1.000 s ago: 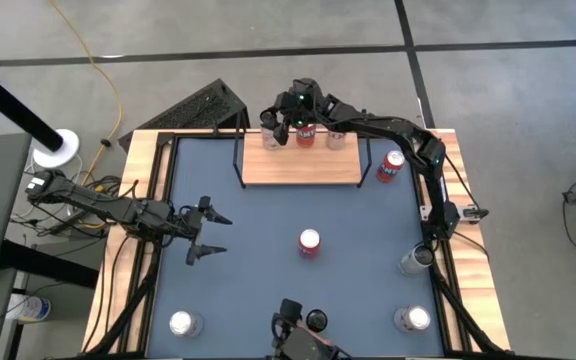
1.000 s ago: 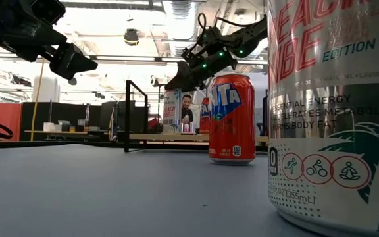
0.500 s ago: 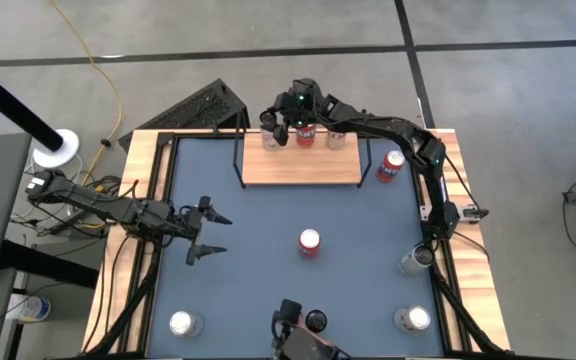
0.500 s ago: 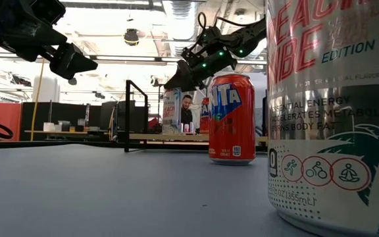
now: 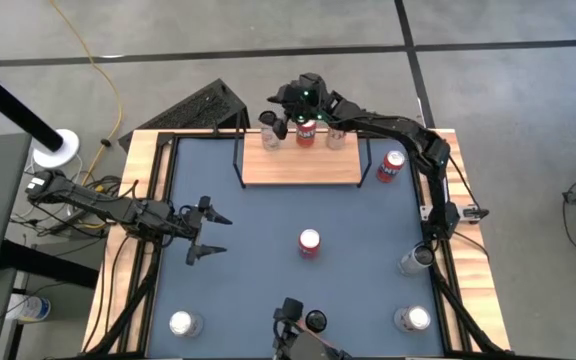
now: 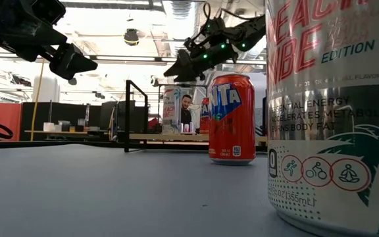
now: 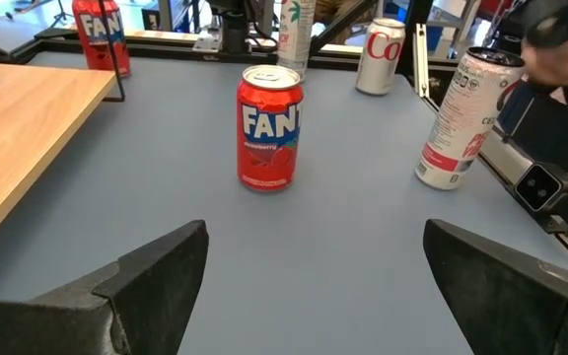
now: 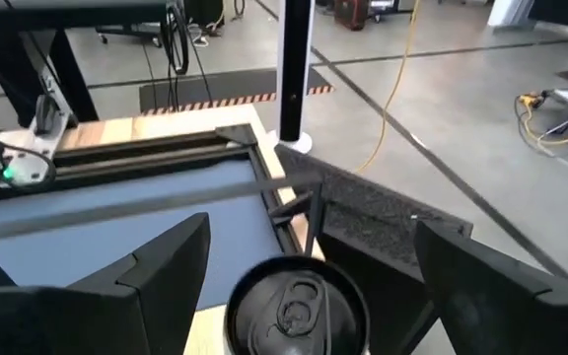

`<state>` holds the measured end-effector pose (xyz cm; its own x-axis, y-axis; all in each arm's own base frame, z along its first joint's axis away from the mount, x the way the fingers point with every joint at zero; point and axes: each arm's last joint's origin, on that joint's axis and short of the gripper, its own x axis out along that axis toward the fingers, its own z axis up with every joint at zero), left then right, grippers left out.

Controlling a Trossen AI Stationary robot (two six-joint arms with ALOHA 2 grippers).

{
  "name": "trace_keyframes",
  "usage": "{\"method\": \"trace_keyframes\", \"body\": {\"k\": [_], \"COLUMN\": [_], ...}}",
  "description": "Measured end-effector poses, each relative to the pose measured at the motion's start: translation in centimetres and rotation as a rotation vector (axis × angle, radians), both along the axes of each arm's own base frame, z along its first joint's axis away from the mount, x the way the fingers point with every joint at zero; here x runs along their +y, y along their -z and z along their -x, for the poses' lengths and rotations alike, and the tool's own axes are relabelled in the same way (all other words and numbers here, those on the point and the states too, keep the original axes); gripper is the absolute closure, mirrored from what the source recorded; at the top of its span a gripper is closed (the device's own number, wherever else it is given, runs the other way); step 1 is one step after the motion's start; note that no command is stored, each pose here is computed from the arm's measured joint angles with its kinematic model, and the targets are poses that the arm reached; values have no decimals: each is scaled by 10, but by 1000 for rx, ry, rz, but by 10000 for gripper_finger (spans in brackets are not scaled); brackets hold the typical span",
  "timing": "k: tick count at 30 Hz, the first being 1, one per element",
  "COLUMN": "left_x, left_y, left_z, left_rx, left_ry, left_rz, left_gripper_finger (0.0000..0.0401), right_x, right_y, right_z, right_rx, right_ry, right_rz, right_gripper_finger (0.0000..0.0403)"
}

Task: Place canned beverage on shelf
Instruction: Put the bottom orange soda can on the shelf aligned with the other orange soda can

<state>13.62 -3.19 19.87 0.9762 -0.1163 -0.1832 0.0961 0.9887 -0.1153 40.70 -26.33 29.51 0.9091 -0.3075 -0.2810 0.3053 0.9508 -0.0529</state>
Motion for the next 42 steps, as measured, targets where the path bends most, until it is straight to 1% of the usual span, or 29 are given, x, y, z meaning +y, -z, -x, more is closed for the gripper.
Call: {"method": "trace_keyframes", "body": {"k": [4,8,13,16,18,20,23,24,26,28,30,32,34,36,39,42], "left_x": [0,0,0,0,0,0,-1,-1,-1,-1,-1,-1,-1,-1,-1,-1], "left_y": [0,0,0,2,3,3,3,3,3,3,3,3,3,3,3,3], "left_z": [0,0,0,0,1,1,1,1,1,1,1,1,1,1,1,1], "left_rx": [0,1,8,23,35,36,37,37,38,39,40,43,43,43,44,43], "left_ry": [0,-2,-4,-4,-5,-2,16,20,32,44,46,46,46,46,45,43], "left_rz": [1,8,25,30,28,29,33,34,36,39,39,38,38,38,46,54], "left_gripper_finger": [37,37,37,37,37,37,37,37,37,37,37,37,37,37,37,37], "right_x": [9,33,82,117,140,162,188,197,213,229,246,262,276,289,307,321], "right_y": [-23,-51,-79,-90,-95,-97,-100,-101,-101,-97,-88,-80,-72,-66,-60,-55], "right_z": [6,9,9,12,14,16,20,21,25,30,37,44,49,50,56,67], "right_rx": [-44,-105,-131,-84,-38,4,38,46,85,166,290,416,524,588,645,704], "right_ry": [-16,-117,-316,-408,-475,-535,-593,-606,-623,-646,-675,-644,-554,-456,-241,-95], "right_rz": [25,45,36,52,86,95,54,26,-63,-140,-193,-239,-279,-290,-231,-175], "right_gripper_finger": [58,58,64,70,71,72,72,72,72,72,72,72,72,72,72,72]}}
